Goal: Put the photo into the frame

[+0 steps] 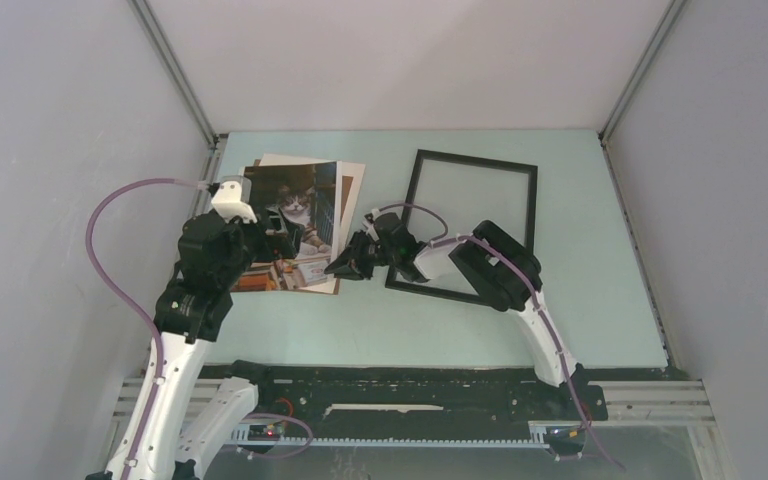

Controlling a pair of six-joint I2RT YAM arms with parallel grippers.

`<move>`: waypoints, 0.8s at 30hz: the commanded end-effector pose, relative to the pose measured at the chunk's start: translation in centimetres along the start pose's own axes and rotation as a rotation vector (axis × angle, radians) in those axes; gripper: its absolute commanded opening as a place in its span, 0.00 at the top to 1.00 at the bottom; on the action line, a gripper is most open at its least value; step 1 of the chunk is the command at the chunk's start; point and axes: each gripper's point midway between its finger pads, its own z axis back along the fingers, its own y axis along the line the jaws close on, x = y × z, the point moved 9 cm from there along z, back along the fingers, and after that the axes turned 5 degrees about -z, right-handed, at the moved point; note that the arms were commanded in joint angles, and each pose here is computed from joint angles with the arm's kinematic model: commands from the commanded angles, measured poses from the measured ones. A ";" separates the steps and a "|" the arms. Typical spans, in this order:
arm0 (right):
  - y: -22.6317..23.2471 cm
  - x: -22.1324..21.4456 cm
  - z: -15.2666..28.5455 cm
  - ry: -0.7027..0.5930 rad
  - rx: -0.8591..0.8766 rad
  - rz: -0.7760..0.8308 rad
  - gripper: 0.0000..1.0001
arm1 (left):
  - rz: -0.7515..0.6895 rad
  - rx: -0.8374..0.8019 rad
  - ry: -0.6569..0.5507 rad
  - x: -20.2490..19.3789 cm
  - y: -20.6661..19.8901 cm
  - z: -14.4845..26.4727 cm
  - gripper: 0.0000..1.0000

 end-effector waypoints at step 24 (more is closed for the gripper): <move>12.9 2.2 13.6 -0.006 -0.092 0.483 1.00 | -0.028 -0.020 -0.067 0.0 -0.2 1.2 0.09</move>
